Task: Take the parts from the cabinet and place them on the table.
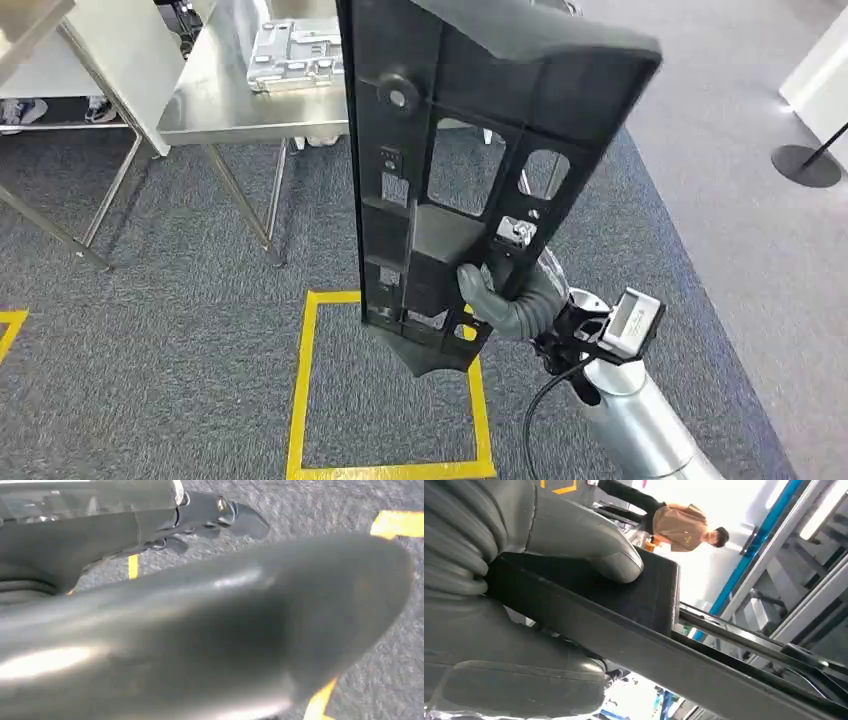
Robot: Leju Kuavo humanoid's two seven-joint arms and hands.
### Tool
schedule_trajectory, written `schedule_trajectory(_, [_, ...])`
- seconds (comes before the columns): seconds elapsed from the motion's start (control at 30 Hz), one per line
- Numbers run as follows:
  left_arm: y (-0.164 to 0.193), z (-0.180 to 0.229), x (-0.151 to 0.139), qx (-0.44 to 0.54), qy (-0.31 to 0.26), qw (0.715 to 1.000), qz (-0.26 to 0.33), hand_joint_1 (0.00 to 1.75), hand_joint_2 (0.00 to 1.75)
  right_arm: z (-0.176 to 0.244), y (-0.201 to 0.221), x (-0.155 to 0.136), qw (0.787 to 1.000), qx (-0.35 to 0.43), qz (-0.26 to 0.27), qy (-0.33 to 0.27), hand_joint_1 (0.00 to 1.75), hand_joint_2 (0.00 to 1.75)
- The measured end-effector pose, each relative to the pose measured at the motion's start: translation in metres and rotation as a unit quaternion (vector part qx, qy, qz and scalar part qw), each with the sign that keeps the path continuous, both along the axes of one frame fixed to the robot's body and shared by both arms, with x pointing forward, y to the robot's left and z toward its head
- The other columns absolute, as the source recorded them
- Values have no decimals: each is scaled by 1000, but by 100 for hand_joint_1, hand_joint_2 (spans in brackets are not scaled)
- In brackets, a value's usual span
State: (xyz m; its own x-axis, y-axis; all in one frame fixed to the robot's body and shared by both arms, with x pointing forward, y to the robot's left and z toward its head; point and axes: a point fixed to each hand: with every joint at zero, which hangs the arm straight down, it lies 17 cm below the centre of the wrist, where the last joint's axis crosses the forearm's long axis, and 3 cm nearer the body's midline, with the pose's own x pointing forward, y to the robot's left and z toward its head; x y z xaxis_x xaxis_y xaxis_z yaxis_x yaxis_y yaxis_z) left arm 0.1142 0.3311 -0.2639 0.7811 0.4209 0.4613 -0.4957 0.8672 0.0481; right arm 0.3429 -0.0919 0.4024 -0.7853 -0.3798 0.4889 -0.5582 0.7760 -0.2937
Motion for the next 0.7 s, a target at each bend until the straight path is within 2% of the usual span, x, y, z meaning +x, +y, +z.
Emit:
schedule_trajectory(0.17, [1, -1, -5, 1, 4, 1000, 3, 0, 0, 4, 4, 1, 1000, -11, 16, 15, 175, 175])
schedule_trajectory(0.3, [1, -1, -5, 0, 5, 1000, 4, 0, 0, 22, 2, -1, 1000, -10, 22, 3, 175, 175])
schedule_trajectory(0.5, [0, -2, -8, -1, 8, 1000, 4, 0, 0, 24, 2, 0, 1000, -15, 23, 3, 175, 175])
schedule_trajectory(0.53, [-1, -1, -6, -2, 6, 1000, 3, 0, 0, 40, -2, -2, 999, -13, 28, -14, 175, 175])
schedule_trajectory(0.7, [-1, -2, -7, -3, 7, 1000, 2, 0, 0, 41, -2, -1, 999, -15, 27, -11, 175, 175])
